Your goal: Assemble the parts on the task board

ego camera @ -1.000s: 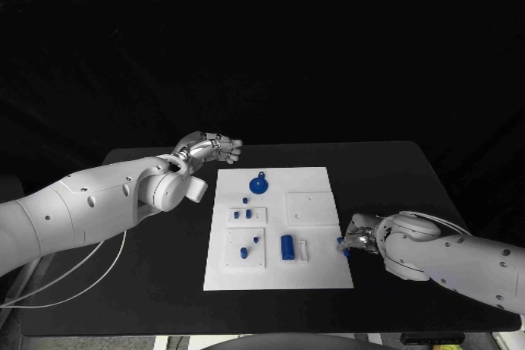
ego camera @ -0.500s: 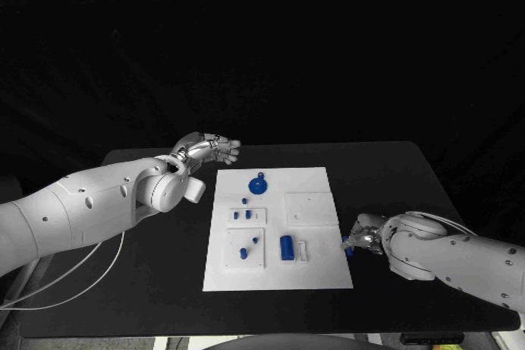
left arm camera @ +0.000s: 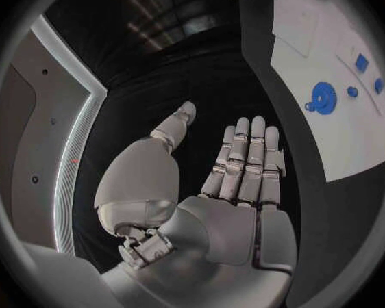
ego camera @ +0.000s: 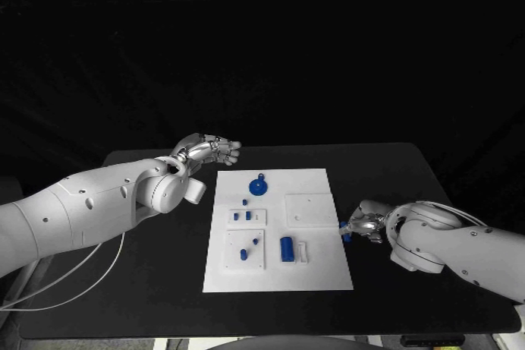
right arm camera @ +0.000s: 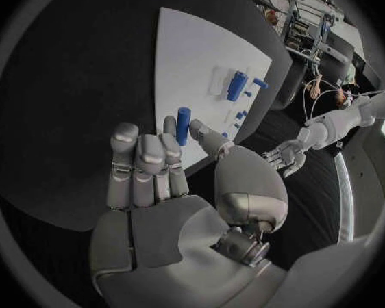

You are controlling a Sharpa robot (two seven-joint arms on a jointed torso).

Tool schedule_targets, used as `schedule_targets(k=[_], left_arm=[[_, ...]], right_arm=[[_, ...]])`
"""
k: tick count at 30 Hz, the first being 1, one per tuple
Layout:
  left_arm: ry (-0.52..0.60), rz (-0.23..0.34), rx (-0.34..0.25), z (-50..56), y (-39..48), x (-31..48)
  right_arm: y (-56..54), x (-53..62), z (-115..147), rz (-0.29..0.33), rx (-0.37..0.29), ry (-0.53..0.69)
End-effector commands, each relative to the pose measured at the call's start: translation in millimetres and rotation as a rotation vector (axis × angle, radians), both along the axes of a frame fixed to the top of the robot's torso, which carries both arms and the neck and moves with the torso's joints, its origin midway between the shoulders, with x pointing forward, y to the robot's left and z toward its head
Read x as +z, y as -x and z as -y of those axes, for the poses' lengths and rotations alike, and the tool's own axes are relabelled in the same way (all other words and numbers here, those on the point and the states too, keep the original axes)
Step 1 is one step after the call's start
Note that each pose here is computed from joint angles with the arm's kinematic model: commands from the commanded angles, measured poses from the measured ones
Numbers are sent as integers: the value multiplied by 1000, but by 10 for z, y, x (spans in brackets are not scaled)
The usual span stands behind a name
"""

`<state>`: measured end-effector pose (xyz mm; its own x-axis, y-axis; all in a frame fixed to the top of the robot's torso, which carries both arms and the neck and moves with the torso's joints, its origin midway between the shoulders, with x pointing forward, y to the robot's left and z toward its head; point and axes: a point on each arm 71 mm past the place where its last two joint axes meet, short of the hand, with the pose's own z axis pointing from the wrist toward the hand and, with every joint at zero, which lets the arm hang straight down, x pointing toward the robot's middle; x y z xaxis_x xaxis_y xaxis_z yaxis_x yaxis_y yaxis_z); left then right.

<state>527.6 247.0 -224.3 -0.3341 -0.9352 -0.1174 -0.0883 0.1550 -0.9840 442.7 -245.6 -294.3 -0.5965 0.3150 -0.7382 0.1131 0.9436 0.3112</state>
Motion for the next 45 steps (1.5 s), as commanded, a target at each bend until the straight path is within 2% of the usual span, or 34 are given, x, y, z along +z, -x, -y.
schedule_targets(k=[1, 9, 21, 25, 29, 35, 45], left_arm=[[6, 6, -17, 29, 3, 13], [7, 6, -18, 37, 4, 13], [8, 6, -22, 48, 5, 13], [8, 5, -21, 46, 5, 13], [8, 5, -23, 51, 7, 13], [9, 5, -24, 56, 7, 13], [8, 5, -23, 52, 8, 14]], right_arm=[[34, -8, -108, -21, -6, -53], [58, -43, -365, -68, 29, -97], [163, -246, -612, -130, 76, -108], [168, -305, -661, -144, 87, -97], [183, -373, -700, -142, 94, -88], [146, -373, -701, -93, 96, -72], [163, -370, -729, -104, 101, -88]])
